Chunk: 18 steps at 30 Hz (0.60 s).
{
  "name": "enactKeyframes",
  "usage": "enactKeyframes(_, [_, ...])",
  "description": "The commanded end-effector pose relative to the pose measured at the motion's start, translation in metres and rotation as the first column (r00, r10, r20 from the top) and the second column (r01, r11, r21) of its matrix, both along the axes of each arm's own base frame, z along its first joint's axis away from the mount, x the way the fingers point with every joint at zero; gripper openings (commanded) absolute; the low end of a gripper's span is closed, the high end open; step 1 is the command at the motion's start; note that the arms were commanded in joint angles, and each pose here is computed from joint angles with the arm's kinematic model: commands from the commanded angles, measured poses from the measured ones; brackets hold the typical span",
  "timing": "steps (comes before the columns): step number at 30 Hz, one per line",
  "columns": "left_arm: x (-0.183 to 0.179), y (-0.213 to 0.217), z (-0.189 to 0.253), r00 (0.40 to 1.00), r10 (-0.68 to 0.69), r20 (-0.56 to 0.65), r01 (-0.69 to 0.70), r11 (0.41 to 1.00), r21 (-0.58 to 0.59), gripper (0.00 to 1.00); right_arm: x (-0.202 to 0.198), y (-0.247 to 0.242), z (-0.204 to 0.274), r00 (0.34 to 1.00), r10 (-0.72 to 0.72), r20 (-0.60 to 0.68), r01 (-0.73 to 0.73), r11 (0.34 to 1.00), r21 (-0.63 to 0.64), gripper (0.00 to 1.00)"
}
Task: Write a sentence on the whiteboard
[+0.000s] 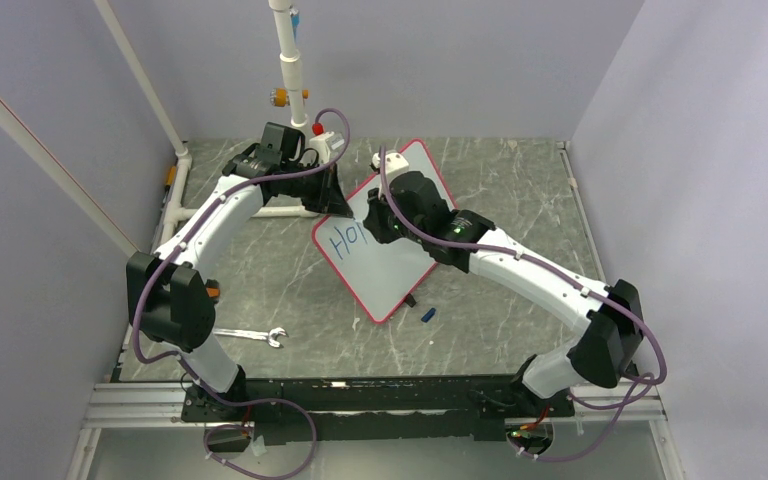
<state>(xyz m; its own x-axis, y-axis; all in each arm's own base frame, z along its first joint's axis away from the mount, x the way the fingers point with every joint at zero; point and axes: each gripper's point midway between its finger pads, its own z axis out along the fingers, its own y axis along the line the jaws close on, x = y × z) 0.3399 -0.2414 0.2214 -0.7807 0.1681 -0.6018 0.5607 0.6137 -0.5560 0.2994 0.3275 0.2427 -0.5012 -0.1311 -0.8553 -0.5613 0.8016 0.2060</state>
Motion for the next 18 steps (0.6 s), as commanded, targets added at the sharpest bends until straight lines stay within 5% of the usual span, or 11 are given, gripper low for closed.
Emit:
enactKeyframes(1, [0.012, 0.012, 0.006, 0.991, 0.013, 0.134, -0.023, 0.997, 0.077, 0.0, 0.017, 0.001, 0.018, 0.997, -0.039, 0.067, 0.038, 0.999, 0.02, 0.0])
enactKeyframes(18, [0.012, 0.012, 0.004, 0.991, 0.011, 0.131, -0.022, 0.996, 0.082, 0.0, 0.015, -0.012, 0.0, 0.997, -0.055, 0.05, 0.057, 0.998, -0.037, 0.0])
